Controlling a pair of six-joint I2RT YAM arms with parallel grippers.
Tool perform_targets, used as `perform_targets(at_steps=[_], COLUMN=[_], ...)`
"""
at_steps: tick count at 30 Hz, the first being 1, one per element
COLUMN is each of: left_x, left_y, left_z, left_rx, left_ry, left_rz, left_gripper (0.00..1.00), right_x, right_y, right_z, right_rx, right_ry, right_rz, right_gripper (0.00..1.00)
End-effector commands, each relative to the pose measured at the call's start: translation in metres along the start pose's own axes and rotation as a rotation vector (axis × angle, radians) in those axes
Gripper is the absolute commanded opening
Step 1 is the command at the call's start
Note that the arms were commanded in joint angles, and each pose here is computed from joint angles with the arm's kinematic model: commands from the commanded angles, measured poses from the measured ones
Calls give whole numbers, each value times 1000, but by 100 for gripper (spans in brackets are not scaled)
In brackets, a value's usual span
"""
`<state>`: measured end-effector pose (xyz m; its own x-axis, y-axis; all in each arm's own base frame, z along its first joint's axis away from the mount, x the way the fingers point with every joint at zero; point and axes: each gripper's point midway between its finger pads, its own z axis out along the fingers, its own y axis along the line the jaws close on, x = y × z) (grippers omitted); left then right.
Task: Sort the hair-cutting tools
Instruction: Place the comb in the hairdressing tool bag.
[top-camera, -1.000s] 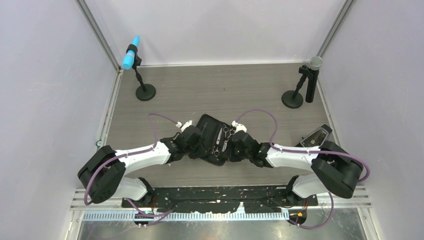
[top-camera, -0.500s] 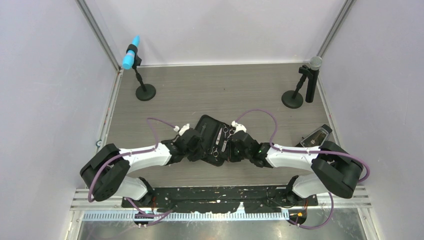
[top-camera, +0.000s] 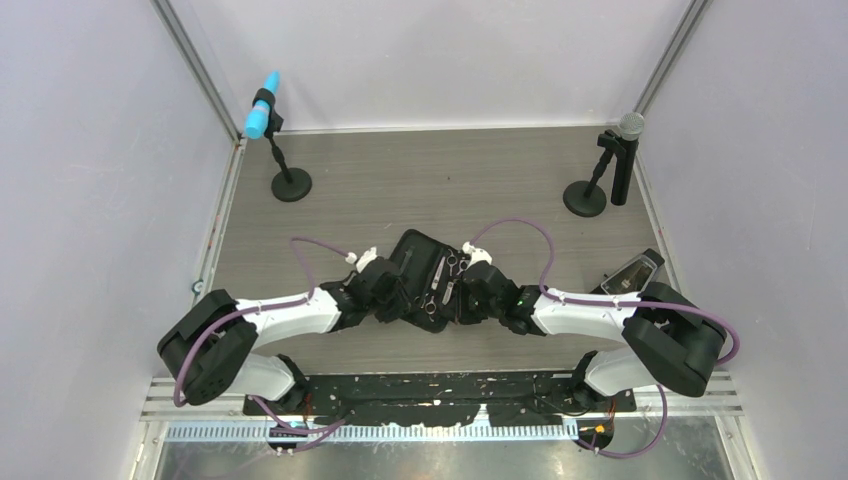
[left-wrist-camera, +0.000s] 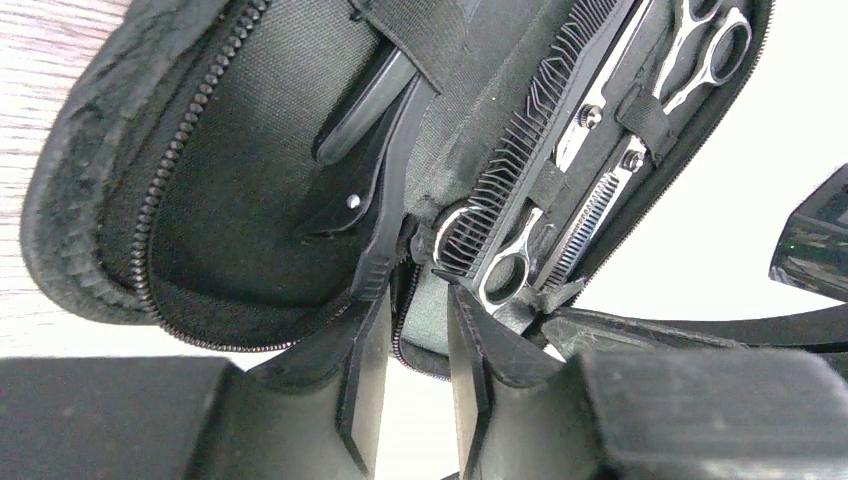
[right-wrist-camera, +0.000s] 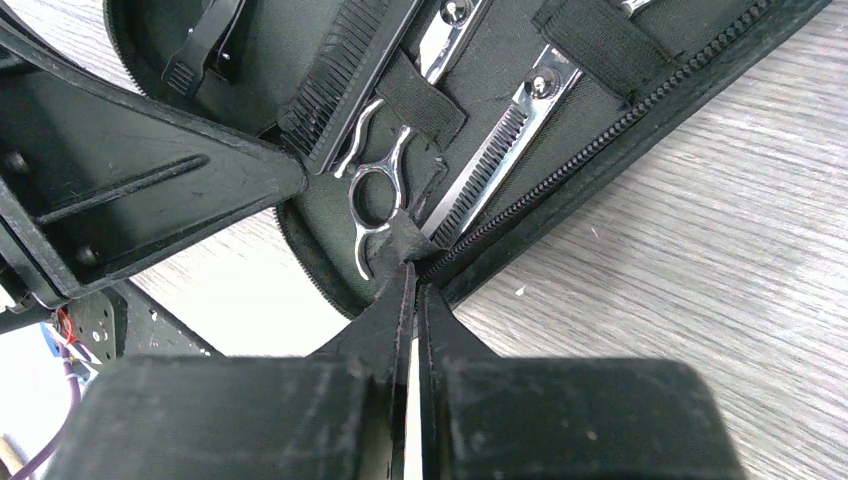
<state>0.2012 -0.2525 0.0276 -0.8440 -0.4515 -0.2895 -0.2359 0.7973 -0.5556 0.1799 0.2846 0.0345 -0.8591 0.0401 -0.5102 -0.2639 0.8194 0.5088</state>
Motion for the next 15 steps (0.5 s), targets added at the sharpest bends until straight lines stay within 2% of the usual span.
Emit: perform_targets(at_steps=[1, 9, 15], left_x=[-13, -20, -22], left_y=[12, 17, 15], left_z=[0, 2, 6], left_rx=[-13, -13, 20], left_ry=[-85, -134, -150], left_rz=[-44, -72, -89], left_gripper=[32, 34, 27], right_x=[-8, -8, -8], right_y=[17, 17, 17], right_z=[0, -1, 0], right_rx=[-61, -60, -61], right_ry=[-21, -23, -22], right_rz=[4, 4, 3], right_gripper=[5, 5, 5])
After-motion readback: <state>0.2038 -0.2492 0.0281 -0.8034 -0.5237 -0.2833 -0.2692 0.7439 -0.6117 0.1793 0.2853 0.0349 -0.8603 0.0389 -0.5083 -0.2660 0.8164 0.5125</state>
